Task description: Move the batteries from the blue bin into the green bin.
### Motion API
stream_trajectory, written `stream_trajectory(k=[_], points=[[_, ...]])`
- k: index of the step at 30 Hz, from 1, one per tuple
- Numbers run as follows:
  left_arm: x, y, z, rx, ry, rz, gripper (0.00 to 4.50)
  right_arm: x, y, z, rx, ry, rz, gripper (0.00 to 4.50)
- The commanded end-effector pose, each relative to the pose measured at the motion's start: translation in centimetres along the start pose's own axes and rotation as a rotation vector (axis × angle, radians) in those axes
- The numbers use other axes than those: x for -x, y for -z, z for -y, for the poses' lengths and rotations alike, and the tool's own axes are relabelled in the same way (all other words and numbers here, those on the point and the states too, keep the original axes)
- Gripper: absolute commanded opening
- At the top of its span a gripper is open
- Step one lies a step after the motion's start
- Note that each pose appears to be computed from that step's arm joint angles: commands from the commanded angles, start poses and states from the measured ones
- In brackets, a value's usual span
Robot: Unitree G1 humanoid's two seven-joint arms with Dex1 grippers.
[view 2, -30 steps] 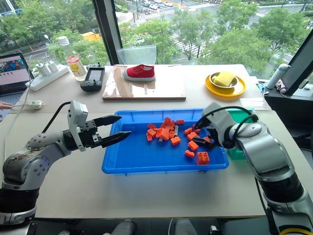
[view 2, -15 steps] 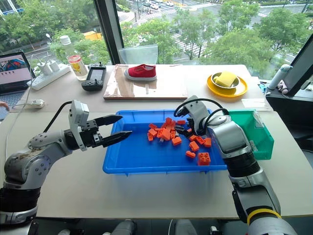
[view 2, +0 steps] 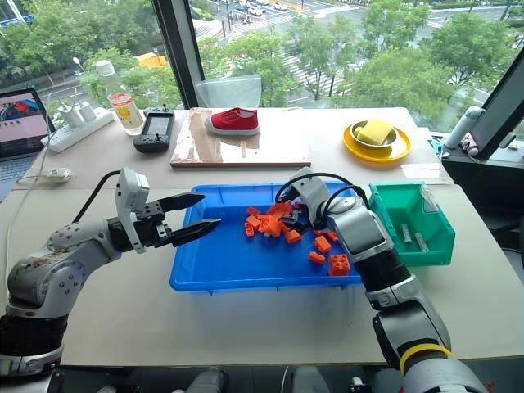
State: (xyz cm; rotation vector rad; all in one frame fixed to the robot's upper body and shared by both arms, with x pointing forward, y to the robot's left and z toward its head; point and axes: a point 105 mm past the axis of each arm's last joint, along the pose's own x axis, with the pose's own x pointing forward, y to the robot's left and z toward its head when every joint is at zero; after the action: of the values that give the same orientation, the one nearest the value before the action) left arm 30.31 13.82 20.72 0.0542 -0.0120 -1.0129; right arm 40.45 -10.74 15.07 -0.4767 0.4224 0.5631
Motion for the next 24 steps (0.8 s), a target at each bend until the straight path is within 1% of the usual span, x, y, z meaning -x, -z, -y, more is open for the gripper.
stream_trajectory(k=[1, 2, 3, 4, 7, 8, 10, 13, 18, 24], points=[[0.0, -1.0, 0.4, -0.035, 0.009, 0.025, 4.50, -0.5, 1.1, 0.2, 0.009, -0.003, -0.034, 3.91], [0.0, -1.0, 0.3, -0.036, 0.007, 0.025, 4.50, -0.5, 1.4, 0.3, 0.008, -0.006, -0.039, 3.77], [0.0, -1.0, 0.3, -0.036, 0.007, 0.025, 4.50, -0.5, 1.5, 0.3, 0.008, -0.007, -0.040, 3.42], [0.0, -1.0, 0.4, -0.035, 0.007, 0.026, 4.50, -0.5, 1.7, 0.3, 0.009, -0.009, -0.047, 3.17], [0.1, -1.0, 0.3, -0.036, 0.007, 0.024, 4.50, -0.5, 1.9, 0.2, 0.011, -0.014, -0.052, 2.04], [0.1, -1.0, 0.3, -0.035, 0.007, 0.024, 4.50, -0.5, 1.9, 0.1, 0.010, -0.018, -0.052, 1.80], [0.1, -1.0, 0.3, -0.036, 0.007, 0.024, 4.50, -0.5, 1.9, -0.1, 0.009, -0.026, -0.053, 1.05], [0.1, -1.0, 0.3, -0.036, 0.008, 0.025, 4.50, -0.4, 2.0, -0.2, 0.002, -0.031, -0.054, 0.09], [0.0, -1.0, 0.3, -0.037, 0.011, 0.025, 4.50, -0.2, 2.1, -0.1, -0.002, -0.024, -0.056, 0.04], [0.1, -1.0, 0.4, -0.036, 0.014, 0.023, 4.50, 1.3, 0.1, 0.4, -0.032, -0.001, 0.023, 0.04]])
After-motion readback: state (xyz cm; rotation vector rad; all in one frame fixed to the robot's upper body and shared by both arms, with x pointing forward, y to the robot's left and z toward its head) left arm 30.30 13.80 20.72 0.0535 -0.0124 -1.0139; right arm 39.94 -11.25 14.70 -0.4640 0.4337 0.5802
